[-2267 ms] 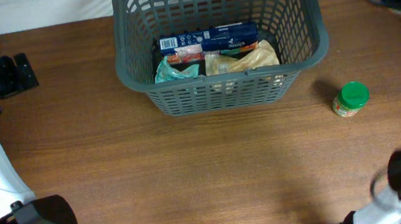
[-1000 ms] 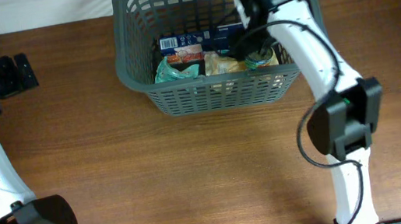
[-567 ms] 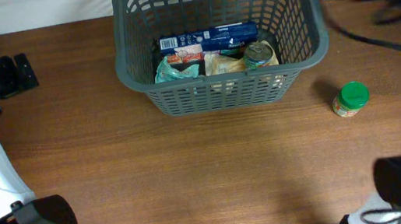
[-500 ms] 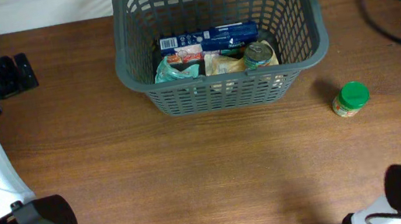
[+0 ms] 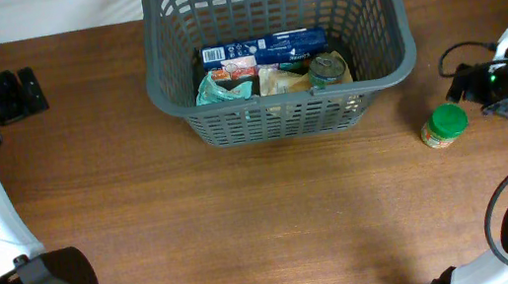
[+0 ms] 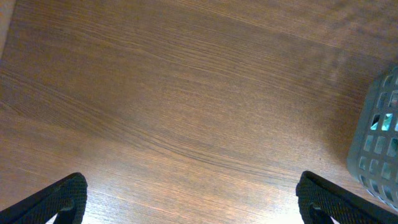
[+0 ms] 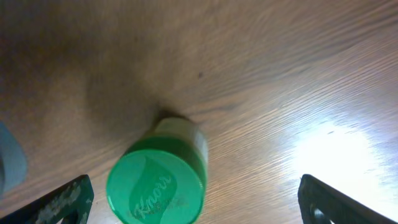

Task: Pack container
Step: 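Lower the right gripper onto the green-lidded jar and grasp it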

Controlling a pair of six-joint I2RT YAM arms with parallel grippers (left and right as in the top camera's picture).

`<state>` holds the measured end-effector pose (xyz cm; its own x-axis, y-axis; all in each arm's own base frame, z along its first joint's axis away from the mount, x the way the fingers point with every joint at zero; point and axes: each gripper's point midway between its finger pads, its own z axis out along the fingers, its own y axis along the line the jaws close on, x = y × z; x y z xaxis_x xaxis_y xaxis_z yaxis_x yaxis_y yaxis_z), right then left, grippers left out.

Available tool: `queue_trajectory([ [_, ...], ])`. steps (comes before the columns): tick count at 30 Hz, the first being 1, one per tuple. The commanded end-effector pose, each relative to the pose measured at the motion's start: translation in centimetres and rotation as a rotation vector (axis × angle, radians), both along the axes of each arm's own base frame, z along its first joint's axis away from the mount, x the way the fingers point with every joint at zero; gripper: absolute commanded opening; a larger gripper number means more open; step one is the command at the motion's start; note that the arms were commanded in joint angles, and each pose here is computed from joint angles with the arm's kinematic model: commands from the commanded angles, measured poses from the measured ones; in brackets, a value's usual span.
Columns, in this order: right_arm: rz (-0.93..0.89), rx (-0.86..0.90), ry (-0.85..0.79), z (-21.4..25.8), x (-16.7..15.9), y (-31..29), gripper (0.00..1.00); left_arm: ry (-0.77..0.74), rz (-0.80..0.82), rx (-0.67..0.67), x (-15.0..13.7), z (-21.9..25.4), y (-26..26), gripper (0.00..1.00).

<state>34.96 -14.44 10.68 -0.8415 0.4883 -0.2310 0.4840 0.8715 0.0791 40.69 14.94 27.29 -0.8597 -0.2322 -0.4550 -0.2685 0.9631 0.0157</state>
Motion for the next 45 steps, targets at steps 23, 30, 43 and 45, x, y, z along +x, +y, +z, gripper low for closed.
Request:
queue_trajectory([
  [23, -0.081, 0.054, 0.024, -7.5, -0.3, 2.9, 0.92, -0.008, 0.01, -0.012, -0.1, 0.1, 0.1, 0.99],
  [30, -0.095, 0.057, 0.053, -8.5, -0.7, 2.8, 0.92, -0.008, 0.01, -0.012, -0.1, 0.1, 0.1, 0.99],
  [43, -0.098, 0.059, 0.054, -8.5, -0.7, 2.8, 0.79, -0.008, 0.01, -0.012, -0.1, 0.1, 0.1, 0.99],
  [45, -0.099, 0.059, 0.054, -8.5, -0.7, 2.8, 0.71, -0.008, 0.01, -0.012, -0.1, 0.1, 0.1, 0.99],
])
